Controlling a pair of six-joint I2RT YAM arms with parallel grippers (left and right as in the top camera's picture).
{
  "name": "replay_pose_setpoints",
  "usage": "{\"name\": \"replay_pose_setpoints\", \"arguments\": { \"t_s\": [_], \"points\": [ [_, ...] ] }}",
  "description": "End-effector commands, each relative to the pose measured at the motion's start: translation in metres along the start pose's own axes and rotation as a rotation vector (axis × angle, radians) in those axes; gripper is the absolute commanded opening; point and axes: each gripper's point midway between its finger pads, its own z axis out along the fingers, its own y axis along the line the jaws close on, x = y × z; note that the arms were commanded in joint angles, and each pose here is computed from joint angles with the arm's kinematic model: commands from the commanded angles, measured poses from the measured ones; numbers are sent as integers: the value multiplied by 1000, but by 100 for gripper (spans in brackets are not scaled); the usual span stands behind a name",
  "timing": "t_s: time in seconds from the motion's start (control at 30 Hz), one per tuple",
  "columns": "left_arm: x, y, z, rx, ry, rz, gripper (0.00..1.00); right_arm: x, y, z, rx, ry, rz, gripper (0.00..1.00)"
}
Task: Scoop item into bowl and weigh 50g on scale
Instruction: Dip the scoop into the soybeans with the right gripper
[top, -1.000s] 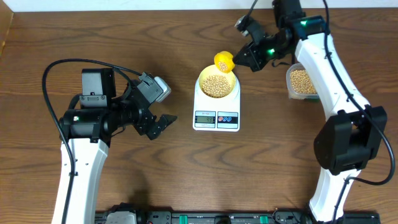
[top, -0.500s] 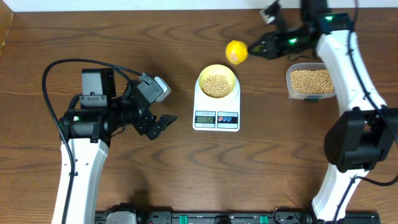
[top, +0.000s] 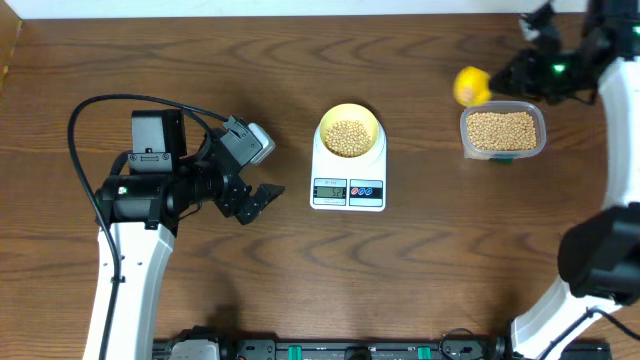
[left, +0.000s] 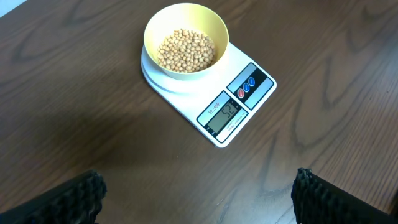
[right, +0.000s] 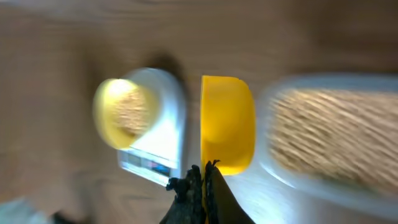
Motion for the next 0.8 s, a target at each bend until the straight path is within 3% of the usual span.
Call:
{"name": "replay_pose_setpoints", "arguments": {
  "t_s": [0.0, 0.27, 0.77],
  "points": [
    [-2, 1, -2, 0, -9, 16, 98, 7, -43, -16, 282, 23, -3, 1],
    [-2, 1, -2, 0, -9, 16, 97, 10, -72, -20, 604, 89, -96, 1],
    [-2, 1, -2, 0, -9, 16, 98, -2, -50, -32, 1003, 105, -324, 1]
  ]
}}
